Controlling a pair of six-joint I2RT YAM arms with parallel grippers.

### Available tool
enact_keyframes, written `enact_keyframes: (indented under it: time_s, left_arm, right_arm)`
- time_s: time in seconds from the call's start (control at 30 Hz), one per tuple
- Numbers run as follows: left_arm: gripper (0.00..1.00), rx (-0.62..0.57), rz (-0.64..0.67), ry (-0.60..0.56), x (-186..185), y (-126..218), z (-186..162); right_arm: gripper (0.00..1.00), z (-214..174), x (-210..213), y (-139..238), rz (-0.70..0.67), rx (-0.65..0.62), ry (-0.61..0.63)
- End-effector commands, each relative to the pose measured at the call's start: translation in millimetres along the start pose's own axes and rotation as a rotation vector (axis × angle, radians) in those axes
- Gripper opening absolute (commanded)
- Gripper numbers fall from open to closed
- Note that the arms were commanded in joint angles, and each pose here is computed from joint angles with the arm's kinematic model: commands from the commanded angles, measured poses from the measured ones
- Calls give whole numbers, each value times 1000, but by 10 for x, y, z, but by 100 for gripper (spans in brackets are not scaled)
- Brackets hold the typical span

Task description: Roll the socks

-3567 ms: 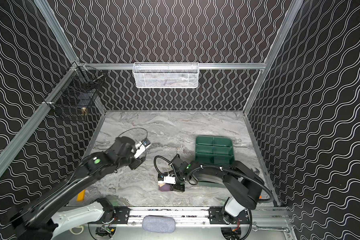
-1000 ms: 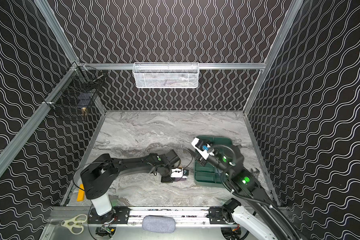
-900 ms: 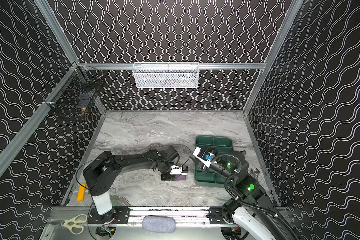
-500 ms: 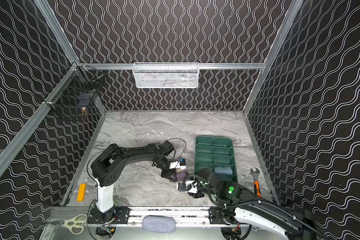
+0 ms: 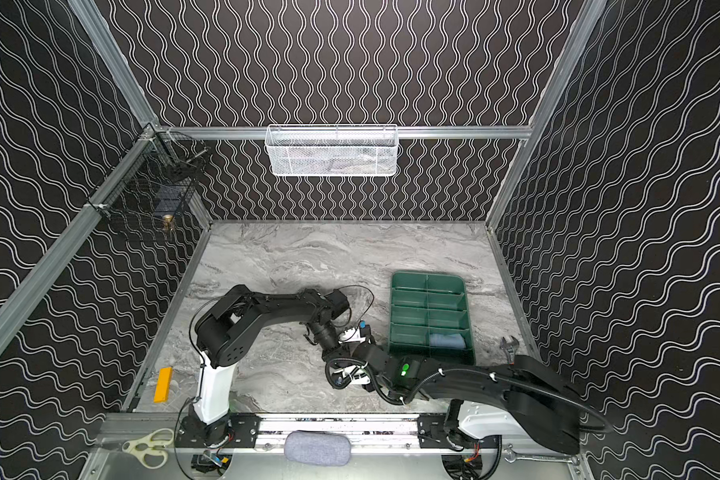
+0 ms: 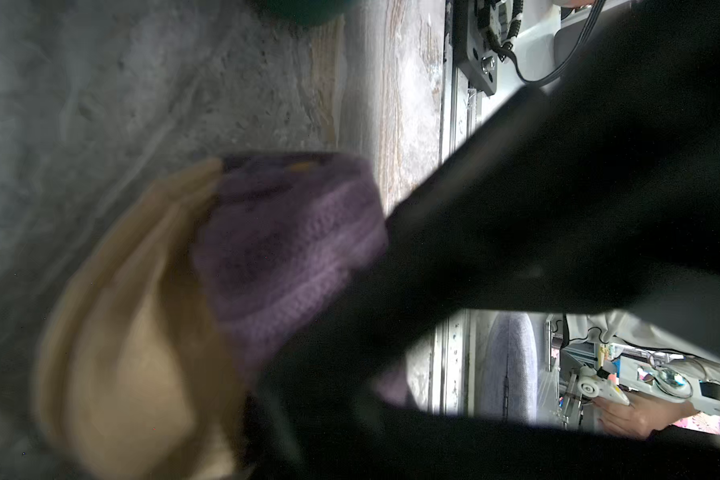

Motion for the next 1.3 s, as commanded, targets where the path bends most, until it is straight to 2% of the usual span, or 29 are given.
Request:
enact_keyframes:
  time_s: [0.0, 0.1, 0.17, 0.3, 0.37, 0.4, 0.57, 0.63, 0.73, 0.87, 1.0, 1.07, 1.17, 1.27]
  left_arm:
    - [10, 518, 620, 83, 634, 223, -685]
    - [10, 515, 628, 83, 648, 222, -671]
    - [10, 508, 634, 82, 649, 236, -640]
    - [13, 462, 672, 73, 616, 318, -541]
    - [20, 440, 703, 69, 577, 386, -498]
    - [24, 424, 721, 66, 551, 431, -472]
    - [45, 287, 793, 39, 307, 680, -362]
    - [49, 231, 814, 38, 194, 787, -347]
    - [50, 174, 862, 42, 26, 945, -385]
    - [51, 84, 1015, 77, -231, 1297, -501]
    - [50, -109, 1180, 72, -698, 1744, -613]
    - [50, -224, 1199, 7, -988, 1895, -671]
    - [56, -363, 1168, -147, -1402, 2021, -753]
    - [55, -387, 1131, -284, -1672, 2079, -801]
  right_arm:
    - [55, 32, 5, -71, 16, -19, 1]
    - [52, 33, 118, -104, 86, -31, -16]
    - [44, 29, 177, -128, 130, -22, -29]
    - [15, 27, 245, -137, 182, 0, -65]
    - [3, 32, 274, -115, 207, 5, -81]
    - [0, 40, 289, -103, 220, 5, -94]
    - [0, 82, 411, -47, 352, -1, -174]
    - [0, 84, 463, -42, 401, 10, -190]
    - [0, 88, 502, -58, 456, 17, -218]
    - [0, 109, 455, -72, 514, -9, -294]
    - [0, 127, 301, -40, 615, -65, -433]
    - [0, 125, 221, -42, 668, -86, -502]
    - [0, 128, 174, -69, 780, -103, -585]
    - [0, 81, 152, -173, 850, -66, -628]
Point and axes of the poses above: each gripper's point midway between its finger pads, its own y axis back along the fingers, its own x axis along the line the jaws close on, z = x × y, the point moved 6 cm from there along y, back along the fingers
